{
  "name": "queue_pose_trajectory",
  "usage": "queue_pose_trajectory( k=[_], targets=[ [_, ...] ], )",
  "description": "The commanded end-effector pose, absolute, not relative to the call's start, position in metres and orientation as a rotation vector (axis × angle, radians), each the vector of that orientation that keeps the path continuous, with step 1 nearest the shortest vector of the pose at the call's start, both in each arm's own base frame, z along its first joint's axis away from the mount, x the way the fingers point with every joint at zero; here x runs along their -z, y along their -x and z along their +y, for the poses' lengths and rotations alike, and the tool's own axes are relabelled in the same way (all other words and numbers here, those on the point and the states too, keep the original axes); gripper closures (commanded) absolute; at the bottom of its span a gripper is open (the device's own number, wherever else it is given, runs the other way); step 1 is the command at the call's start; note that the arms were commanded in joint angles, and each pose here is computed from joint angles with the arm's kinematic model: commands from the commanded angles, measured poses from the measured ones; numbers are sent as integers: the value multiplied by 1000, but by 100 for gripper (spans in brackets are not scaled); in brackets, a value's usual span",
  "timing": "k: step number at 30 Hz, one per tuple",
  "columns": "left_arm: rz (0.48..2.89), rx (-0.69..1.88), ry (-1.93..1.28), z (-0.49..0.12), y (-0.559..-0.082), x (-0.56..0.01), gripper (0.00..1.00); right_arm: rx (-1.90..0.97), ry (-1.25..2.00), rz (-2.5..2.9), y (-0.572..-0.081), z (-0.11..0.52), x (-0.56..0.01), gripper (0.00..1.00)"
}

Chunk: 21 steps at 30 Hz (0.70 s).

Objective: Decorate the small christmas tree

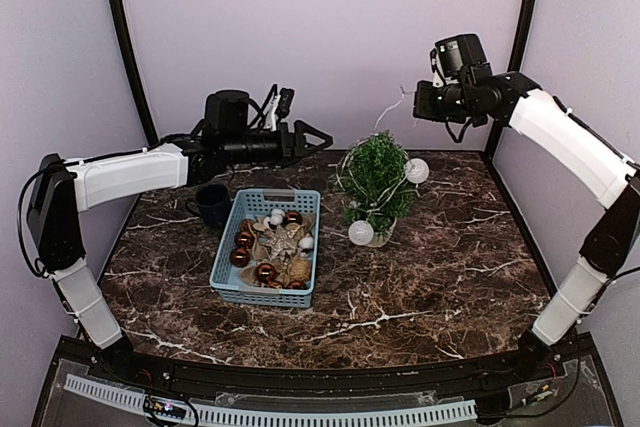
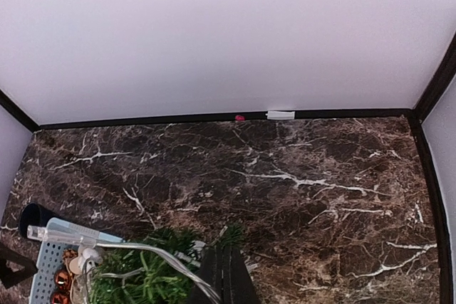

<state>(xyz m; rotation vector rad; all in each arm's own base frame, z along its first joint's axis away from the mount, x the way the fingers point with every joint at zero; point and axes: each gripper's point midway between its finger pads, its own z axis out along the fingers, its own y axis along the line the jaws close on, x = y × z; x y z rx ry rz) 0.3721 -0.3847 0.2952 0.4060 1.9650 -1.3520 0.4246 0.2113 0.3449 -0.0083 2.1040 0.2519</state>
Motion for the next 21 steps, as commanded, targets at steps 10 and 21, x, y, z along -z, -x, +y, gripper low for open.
queue_pose_trajectory(
  k=[10, 21],
  targets=[
    [1922, 1277, -605, -408, -355, -294, 29, -123, -54, 2214, -428, 156, -314, 100],
    [1914, 1275, -670, -435, -336, -294, 38, -242, -10, 2282, -374, 152, -310, 100]
  ],
)
